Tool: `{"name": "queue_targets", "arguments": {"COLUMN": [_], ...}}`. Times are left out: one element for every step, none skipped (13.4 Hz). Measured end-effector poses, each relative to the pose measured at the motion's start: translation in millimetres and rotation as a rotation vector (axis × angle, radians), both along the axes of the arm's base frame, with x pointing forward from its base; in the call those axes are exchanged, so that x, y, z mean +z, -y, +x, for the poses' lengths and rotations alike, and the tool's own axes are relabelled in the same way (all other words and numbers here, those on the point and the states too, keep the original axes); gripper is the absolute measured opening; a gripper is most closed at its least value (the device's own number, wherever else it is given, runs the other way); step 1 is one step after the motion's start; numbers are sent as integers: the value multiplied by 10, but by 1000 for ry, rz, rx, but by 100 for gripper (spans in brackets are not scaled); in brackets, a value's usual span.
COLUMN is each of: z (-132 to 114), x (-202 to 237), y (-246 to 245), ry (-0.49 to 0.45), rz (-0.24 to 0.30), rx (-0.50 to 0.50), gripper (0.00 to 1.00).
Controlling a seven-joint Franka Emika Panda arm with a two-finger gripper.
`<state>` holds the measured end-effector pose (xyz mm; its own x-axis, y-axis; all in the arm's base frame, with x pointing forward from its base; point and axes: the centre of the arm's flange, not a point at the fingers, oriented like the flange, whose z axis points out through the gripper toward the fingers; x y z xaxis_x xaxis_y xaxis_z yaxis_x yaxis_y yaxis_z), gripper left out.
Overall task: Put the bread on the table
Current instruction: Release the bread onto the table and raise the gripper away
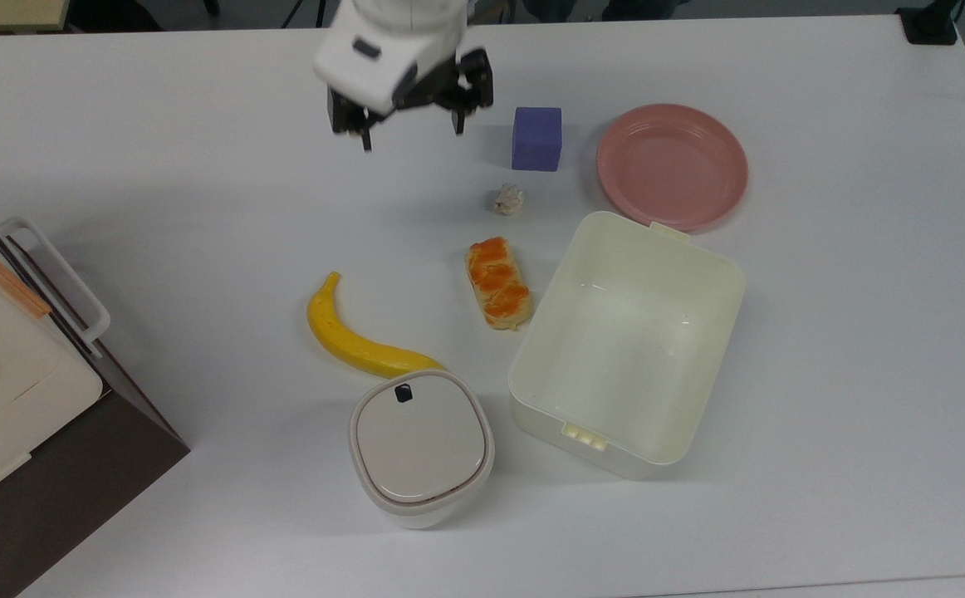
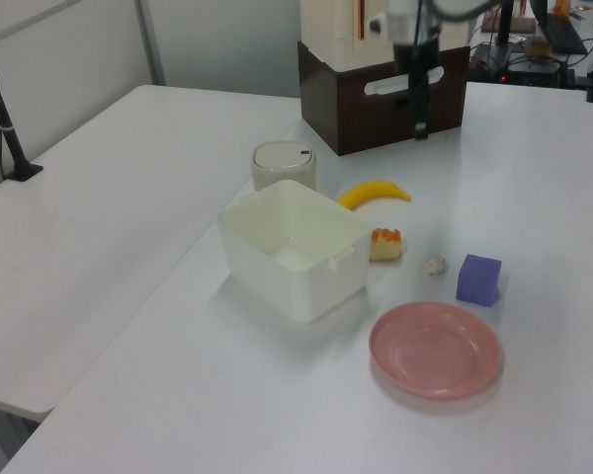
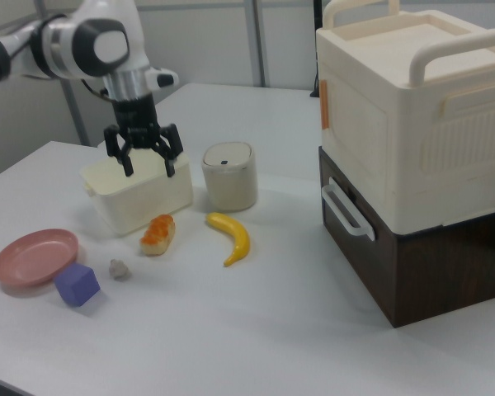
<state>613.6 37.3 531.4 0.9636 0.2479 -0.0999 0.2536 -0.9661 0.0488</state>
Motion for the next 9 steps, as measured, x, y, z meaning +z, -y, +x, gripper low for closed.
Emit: {"name": "queue_targets", "arguments": {"z": [-74, -100, -109, -109, -106, -105, -107, -108, -108], "x": [180, 242, 265, 259, 236, 230, 235, 237, 237], "y": [14, 20, 22, 21, 19, 19, 20, 19, 19], "ry": [23, 32, 36, 35, 31, 31, 32, 33, 34], "rz": [5, 7, 8, 8, 7, 6, 5, 5, 4], "rx": [-9, -12, -13, -14, -17, -29, -43, -52, -65], "gripper": [100, 100, 100, 100, 100, 100, 100, 100, 100]}}
